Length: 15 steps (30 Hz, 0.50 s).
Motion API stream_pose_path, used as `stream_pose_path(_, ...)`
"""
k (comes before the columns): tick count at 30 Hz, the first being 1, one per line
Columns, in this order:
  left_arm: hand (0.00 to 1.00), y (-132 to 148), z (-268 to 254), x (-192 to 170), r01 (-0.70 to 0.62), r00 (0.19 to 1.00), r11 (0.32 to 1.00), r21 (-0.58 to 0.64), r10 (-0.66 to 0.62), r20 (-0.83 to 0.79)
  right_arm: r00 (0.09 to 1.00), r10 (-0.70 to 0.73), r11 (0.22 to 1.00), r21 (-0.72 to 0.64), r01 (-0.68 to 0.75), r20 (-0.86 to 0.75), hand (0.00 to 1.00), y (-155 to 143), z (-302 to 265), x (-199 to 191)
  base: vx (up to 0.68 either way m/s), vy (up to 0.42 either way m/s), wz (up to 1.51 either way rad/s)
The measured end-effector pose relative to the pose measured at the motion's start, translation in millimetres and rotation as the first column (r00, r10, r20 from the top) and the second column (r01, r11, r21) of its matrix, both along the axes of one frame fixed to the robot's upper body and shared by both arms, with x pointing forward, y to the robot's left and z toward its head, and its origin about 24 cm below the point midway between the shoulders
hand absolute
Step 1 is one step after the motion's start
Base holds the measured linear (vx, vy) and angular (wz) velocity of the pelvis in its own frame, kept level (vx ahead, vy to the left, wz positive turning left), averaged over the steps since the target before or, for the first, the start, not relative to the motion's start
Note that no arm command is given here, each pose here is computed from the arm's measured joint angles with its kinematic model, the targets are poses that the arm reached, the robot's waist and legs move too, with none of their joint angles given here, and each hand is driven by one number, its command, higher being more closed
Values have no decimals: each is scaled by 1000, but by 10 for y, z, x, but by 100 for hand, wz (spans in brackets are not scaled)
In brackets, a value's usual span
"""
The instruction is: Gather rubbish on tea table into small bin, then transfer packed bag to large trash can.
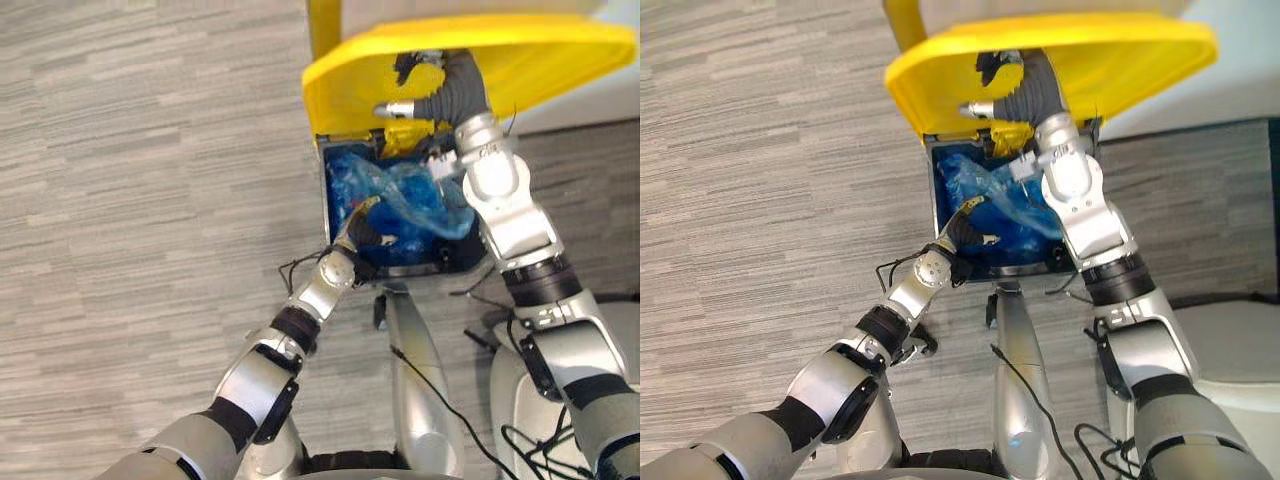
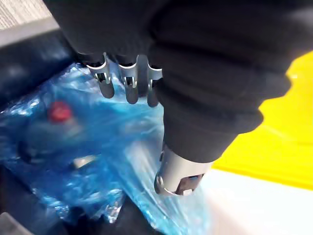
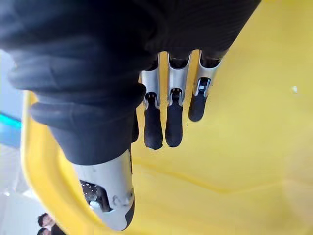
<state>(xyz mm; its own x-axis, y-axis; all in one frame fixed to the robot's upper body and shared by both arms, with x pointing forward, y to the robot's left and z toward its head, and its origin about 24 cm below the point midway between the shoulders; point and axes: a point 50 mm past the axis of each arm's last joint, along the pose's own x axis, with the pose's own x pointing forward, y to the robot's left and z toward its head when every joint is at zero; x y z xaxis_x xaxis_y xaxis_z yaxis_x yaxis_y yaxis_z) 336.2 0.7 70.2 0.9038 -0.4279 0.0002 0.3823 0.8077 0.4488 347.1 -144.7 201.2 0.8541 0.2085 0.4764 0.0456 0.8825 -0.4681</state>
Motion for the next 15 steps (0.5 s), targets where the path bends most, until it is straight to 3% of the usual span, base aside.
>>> stream_pose_path(4,0,361,-410,-141,-3,995,998,55,8,-97,983,-62,998,-10,61,-170,0,-227,-511,-33,-34,60,26)
stream_pose_path(8,0,1156,-813,-430,-177,958,984,4,173,-231,917,-148,989,-38,144,-371,0,-539,-1170,-286,-90,83,9)
stream_pose_path(10,0,1717,-951,-690,-366,894,929,-57,333,-300,831,-177,983,-49,179,-528,0,-687,-1661,-610,-170,12,-1)
stream_pose_path(12,0,2093,-1118,-996,-514,807,854,-82,449,-384,746,-165,981,-32,189,-646,0,-707,-2021,-892,-130,-53,2)
stream_pose_path(15,0,2418,-1394,-1611,-657,663,753,-36,554,-503,606,-141,974,1,228,-783,0,-699,-2470,-1371,-4,-109,-8)
